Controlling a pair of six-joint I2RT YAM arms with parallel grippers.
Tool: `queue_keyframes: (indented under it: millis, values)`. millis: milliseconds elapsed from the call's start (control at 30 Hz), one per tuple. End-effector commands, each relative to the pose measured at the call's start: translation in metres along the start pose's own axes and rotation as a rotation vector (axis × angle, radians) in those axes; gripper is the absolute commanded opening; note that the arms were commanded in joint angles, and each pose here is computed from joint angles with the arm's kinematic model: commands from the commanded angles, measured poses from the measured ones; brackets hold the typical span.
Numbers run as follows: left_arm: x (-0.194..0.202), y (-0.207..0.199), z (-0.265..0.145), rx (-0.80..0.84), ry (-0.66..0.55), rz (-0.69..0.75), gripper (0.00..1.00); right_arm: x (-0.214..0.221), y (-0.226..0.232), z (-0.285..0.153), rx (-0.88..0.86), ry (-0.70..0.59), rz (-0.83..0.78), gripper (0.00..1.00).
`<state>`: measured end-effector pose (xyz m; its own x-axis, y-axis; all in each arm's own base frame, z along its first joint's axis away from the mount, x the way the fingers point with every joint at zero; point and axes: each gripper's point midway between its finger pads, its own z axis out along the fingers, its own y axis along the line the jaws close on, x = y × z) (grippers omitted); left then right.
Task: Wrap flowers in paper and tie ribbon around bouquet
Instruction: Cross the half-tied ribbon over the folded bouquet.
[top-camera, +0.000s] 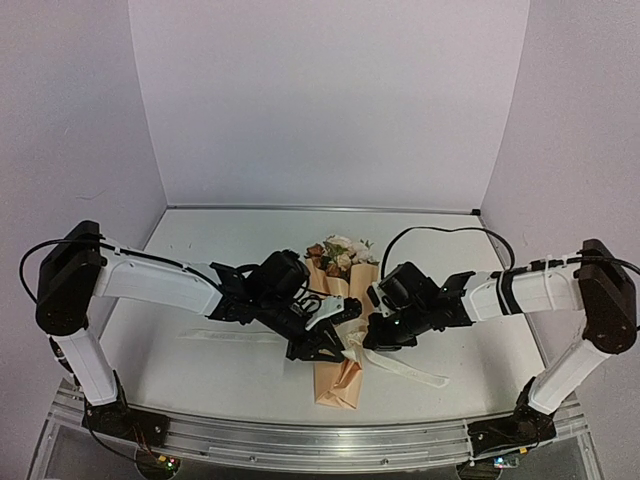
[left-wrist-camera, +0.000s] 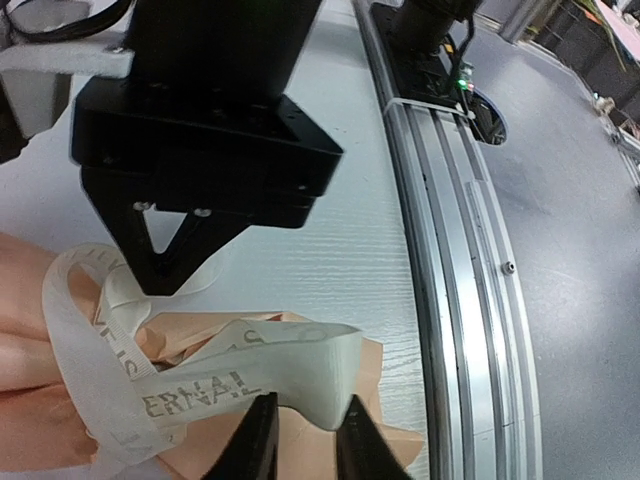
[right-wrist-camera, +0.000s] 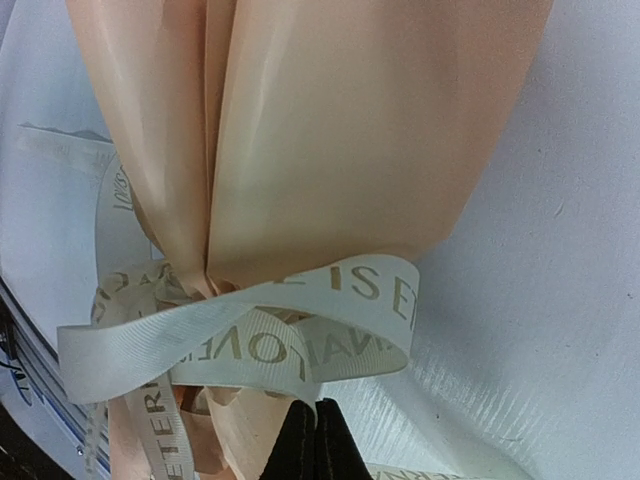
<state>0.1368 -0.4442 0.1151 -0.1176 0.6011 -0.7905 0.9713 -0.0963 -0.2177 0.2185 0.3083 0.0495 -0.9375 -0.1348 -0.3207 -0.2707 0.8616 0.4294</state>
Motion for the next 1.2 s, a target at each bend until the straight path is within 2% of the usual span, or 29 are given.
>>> queue_keyframes:
  millis: [0, 67, 233, 533, 900, 1167]
  values:
    - [-0.024, 0.012, -0.007, -0.075, -0.036, 0.017, 0.35, -0.016, 0.009, -0.002, -0.017, -0.044, 0.01, 0.0]
    - [-0.026, 0.015, -0.01, -0.097, -0.043, 0.012, 0.41, -0.016, 0.01, -0.002, -0.021, -0.044, 0.003, 0.0]
    - [-0.031, 0.016, -0.018, -0.13, -0.051, 0.004, 0.5, -0.016, 0.01, -0.003, -0.025, -0.043, -0.003, 0.0]
    - [-0.025, 0.01, -0.028, -0.137, -0.011, 0.005, 0.57, -0.017, 0.011, 0.0, -0.028, -0.033, -0.009, 0.0]
    - [-0.006, 0.005, -0.042, -0.175, 0.064, -0.02, 0.59, -0.018, 0.016, -0.001, -0.044, -0.029, -0.01, 0.0]
    - [-0.011, 0.011, -0.05, -0.23, 0.049, -0.019, 0.59, -0.017, 0.016, -0.001, -0.047, -0.026, -0.012, 0.0]
